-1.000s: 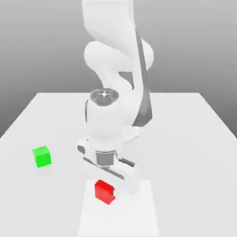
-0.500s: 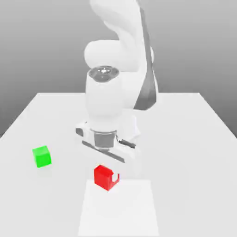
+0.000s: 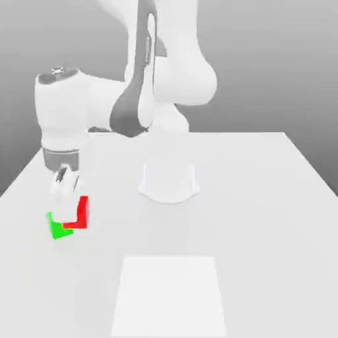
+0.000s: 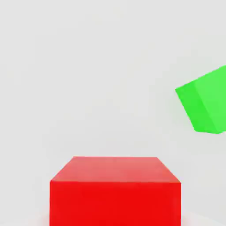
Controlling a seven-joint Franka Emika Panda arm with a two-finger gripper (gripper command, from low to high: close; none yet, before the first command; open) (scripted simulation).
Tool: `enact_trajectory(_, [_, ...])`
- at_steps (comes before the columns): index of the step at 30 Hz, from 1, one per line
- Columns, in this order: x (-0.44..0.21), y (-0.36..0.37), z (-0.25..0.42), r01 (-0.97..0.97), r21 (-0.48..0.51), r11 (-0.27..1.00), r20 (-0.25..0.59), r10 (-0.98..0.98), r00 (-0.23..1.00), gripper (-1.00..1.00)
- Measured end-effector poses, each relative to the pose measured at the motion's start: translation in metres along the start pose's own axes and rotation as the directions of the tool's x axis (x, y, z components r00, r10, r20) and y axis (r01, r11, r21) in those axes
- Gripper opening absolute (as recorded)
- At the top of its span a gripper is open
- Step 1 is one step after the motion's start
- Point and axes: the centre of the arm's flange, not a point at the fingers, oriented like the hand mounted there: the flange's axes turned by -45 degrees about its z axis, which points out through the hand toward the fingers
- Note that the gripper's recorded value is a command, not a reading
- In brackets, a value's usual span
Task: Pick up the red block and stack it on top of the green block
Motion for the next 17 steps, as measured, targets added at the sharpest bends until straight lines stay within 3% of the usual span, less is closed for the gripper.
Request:
enact_trajectory(6, [0.052, 0.055, -0.006, -0.396, 0.005, 0.918, 0.030, 0.396, 0.918, -1.00])
enact_trajectory(14, [0.058, 0.062, 0.054, -0.455, 0.005, 0.891, 0.037, 0.454, 0.890, -1.00])
enact_trajectory(15, [0.057, 0.062, 0.058, -0.454, 0.004, 0.891, 0.037, 0.453, 0.891, 1.00])
enact_trajectory(17, [0.056, 0.062, 0.058, -0.451, 0.005, 0.893, 0.037, 0.450, 0.892, 1.00])
